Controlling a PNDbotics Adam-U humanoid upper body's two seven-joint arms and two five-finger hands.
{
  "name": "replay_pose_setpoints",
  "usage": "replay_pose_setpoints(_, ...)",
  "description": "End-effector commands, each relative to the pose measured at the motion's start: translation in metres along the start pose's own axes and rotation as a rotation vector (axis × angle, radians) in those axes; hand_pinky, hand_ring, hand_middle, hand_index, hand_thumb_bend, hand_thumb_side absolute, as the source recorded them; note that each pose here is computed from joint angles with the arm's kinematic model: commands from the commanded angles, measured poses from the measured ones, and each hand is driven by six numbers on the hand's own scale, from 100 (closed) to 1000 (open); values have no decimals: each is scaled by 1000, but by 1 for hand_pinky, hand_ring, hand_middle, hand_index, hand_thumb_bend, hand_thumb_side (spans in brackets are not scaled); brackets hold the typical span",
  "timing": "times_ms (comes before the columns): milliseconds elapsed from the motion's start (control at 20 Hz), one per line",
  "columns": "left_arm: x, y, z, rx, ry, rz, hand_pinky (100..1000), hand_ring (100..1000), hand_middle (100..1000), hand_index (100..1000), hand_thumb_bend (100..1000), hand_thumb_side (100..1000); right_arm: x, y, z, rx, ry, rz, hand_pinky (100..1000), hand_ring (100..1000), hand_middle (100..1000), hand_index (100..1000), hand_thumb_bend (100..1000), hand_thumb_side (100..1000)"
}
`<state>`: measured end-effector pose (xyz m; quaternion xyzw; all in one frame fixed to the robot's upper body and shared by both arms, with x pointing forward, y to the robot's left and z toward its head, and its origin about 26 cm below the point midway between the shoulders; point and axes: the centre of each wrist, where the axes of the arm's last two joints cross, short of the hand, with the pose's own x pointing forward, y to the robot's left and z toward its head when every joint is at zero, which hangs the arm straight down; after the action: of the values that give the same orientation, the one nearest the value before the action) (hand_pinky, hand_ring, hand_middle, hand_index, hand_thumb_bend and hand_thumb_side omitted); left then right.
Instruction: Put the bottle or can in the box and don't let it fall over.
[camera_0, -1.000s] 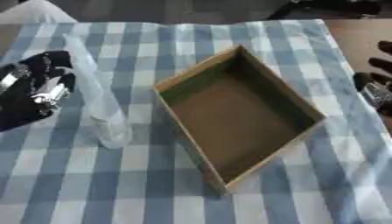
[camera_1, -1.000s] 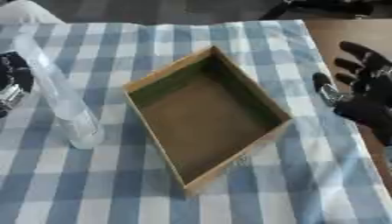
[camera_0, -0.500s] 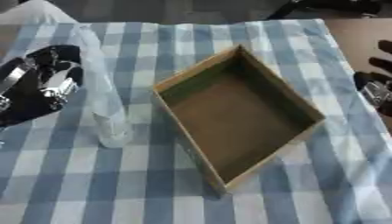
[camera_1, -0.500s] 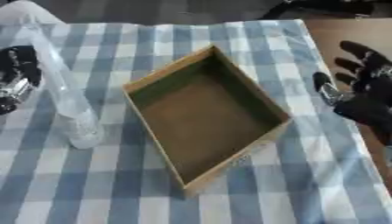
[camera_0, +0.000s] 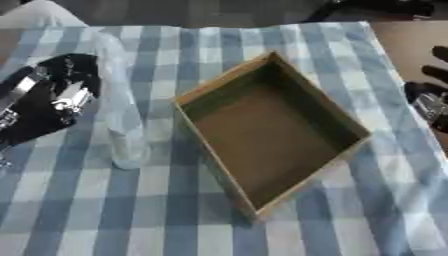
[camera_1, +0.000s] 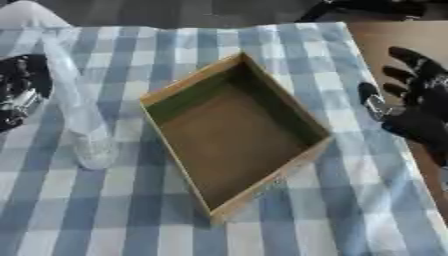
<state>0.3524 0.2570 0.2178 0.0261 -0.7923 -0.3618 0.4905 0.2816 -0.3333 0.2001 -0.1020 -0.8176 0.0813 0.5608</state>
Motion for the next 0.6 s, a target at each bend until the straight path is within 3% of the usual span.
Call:
replay_pose_setpoints(50, 9, 6, -2, 6, -19, -34, 1000, 1000, 819, 706, 100, 417, 10, -2, -2, 6, -32, 11, 949, 962, 1000, 907, 246, 100)
replay_pose_setpoints(250, 10, 6, -2, 27, -19, -58, 1000, 1000, 818, 704, 100, 410, 10, -2, -2, 7, -30, 9, 949, 961, 1000, 906, 244, 100)
replay_pose_setpoints(600, 22, 8, -2, 195, -47, -214, 1000, 1000, 776, 695, 100, 403, 10, -2, -1, 7, -29, 8, 948, 960, 1000, 905, 241, 100)
